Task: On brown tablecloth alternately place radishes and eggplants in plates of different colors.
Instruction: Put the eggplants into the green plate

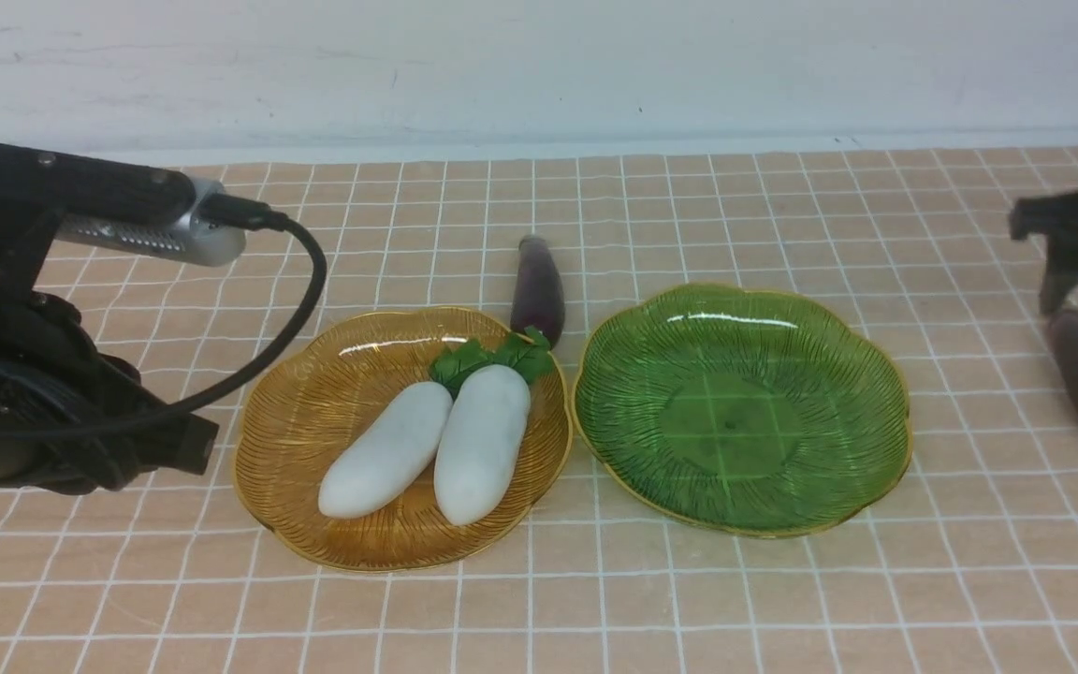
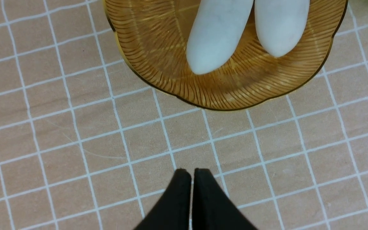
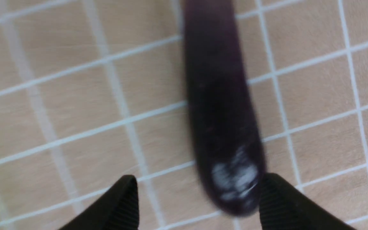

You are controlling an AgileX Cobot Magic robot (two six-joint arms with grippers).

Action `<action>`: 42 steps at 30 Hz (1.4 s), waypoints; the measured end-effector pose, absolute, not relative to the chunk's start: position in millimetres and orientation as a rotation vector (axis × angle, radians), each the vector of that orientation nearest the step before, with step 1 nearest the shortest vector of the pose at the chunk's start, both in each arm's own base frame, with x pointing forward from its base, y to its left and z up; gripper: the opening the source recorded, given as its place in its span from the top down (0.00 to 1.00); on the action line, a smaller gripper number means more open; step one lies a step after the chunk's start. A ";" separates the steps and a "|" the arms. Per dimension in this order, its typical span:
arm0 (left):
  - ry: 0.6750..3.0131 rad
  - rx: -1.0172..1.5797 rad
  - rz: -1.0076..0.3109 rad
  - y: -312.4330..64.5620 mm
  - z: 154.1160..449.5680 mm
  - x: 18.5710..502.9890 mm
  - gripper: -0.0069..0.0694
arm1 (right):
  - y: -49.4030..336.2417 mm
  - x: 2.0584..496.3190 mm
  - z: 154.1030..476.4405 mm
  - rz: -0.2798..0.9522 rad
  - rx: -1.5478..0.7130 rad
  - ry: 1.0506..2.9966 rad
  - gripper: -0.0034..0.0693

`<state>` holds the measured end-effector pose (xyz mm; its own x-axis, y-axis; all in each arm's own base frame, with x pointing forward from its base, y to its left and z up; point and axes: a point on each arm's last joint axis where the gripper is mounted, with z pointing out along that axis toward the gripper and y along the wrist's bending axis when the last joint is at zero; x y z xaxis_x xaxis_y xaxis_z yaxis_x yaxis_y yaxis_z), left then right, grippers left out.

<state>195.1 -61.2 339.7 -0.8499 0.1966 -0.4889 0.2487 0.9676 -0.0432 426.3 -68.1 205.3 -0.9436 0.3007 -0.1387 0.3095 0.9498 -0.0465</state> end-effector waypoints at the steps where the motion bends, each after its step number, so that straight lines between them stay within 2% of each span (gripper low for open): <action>1: 2.625 0.321 -0.140 -61.0 339.3 194.4 0.91 | -73.6 427.2 196.6 -0.104 0.486 2.989 0.30; 5: 2.640 0.329 -0.136 -60.6 338.6 193.2 0.91 | -86.1 428.6 173.5 -0.098 0.517 3.035 0.30; 8: 2.640 0.331 -0.135 -60.6 338.6 193.2 0.91 | -83.7 430.0 165.4 -0.030 0.477 3.060 0.32; 12: 2.640 0.331 -0.135 -60.6 338.6 193.2 0.91 | -77.1 432.1 164.5 0.086 0.444 3.060 0.46; 13: 2.640 0.331 -0.135 -60.6 338.6 193.2 0.91 | -76.2 433.2 166.9 0.104 0.445 3.049 0.46; 16: 2.640 0.331 -0.135 -60.6 338.6 193.2 0.91 | -75.0 437.6 184.9 0.132 0.440 2.992 0.46; 21: 2.636 0.331 -0.136 -60.7 338.8 193.4 0.91 | -65.3 441.7 252.1 0.211 0.413 2.803 0.46; 24: 2.596 0.314 -0.157 -62.3 340.7 196.6 0.91 | -32.8 437.1 285.7 0.333 0.325 2.731 0.46; 26: 2.556 0.276 -0.210 -65.5 342.6 200.1 0.91 | -1.2 436.9 291.2 0.370 0.233 2.732 0.46; 30: 2.575 0.172 -0.335 -77.1 343.9 216.1 0.91 | 59.0 431.2 282.8 0.288 0.010 2.794 0.46; 33: 2.582 0.160 -0.400 -91.2 349.9 248.5 0.91 | 92.9 421.7 271.7 0.251 -0.124 2.837 0.46; 39: 2.572 0.166 -0.439 -117.4 351.0 323.4 0.91 | 99.3 404.8 234.1 0.216 -0.160 2.974 0.42; 42: 2.564 0.218 -0.445 -131.4 343.4 353.2 0.91 | 98.8 401.9 221.9 0.211 -0.158 3.012 0.32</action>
<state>353.2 -131.4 343.4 -0.8498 0.0665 -0.5230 0.2388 0.9330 -0.2694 401.9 98.8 221.9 -0.9876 -0.0953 -0.1249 -0.1117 0.9849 0.1325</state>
